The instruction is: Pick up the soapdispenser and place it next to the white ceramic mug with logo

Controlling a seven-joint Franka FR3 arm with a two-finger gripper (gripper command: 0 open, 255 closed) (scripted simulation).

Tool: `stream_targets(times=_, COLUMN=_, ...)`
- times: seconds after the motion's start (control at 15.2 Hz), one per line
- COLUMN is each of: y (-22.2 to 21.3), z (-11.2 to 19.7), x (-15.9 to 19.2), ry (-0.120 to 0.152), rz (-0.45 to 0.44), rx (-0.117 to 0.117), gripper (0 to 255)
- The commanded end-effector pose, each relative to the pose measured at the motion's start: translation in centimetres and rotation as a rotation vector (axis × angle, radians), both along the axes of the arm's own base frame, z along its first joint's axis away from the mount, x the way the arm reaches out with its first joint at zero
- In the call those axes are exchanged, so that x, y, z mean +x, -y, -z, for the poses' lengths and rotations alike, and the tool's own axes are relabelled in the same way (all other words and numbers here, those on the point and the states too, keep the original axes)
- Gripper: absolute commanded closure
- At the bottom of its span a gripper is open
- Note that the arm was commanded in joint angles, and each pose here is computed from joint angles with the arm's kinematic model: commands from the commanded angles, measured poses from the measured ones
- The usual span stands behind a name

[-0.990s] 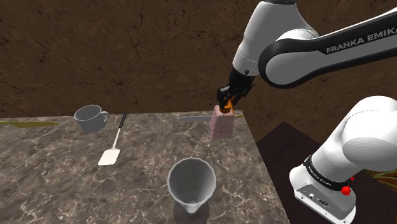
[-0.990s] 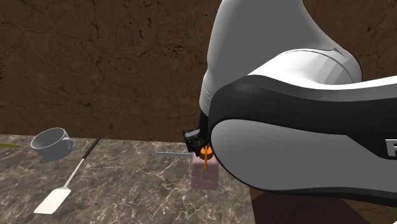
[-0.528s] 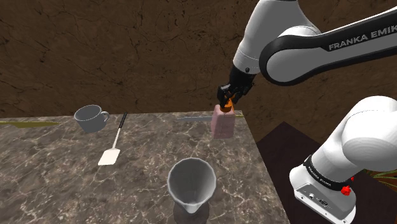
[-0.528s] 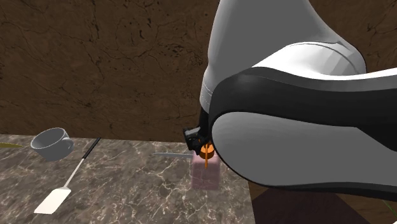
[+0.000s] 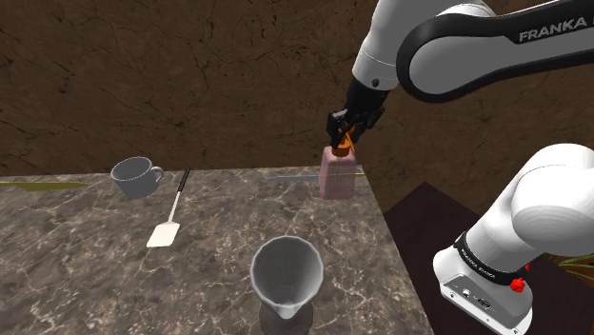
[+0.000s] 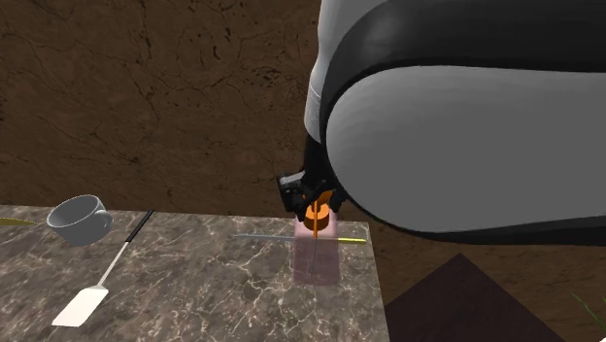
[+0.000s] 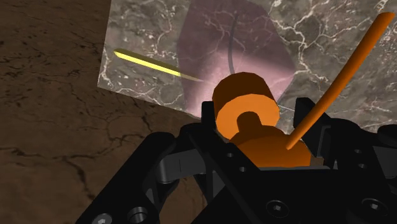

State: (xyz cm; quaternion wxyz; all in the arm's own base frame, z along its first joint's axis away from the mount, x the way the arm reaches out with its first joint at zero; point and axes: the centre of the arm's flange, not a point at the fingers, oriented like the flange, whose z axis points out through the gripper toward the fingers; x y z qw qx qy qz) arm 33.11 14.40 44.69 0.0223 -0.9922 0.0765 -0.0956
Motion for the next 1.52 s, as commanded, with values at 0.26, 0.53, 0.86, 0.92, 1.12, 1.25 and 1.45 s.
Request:
stream_targets(times=0.26, y=0.0, z=-3.2, x=0.0, ry=0.000, rz=0.000, rx=0.000, gripper=255)
stream_targets(times=0.53, y=0.0, z=-5.3, x=0.0, ry=0.000, rz=0.000, rx=0.000, gripper=255)
stream_targets(times=0.86, y=0.0, z=-7.9, x=0.0, ry=0.000, rz=0.000, rx=0.000, gripper=255)
stream_targets(times=0.92, y=0.0, z=-8.5, x=0.0, ry=0.000, rz=0.000, rx=0.000, gripper=255)
stream_targets(times=1.12, y=0.0, z=-10.1, x=0.0, ry=0.000, rz=0.000, rx=0.000, gripper=255)
stream_targets(times=1.25, y=0.0, z=-11.1, x=0.0, ry=0.000, rz=0.000, rx=0.000, gripper=255)
stream_targets(times=1.45, y=0.0, z=-12.7, x=0.0, ry=0.000, rz=0.000, rx=0.000, gripper=255)
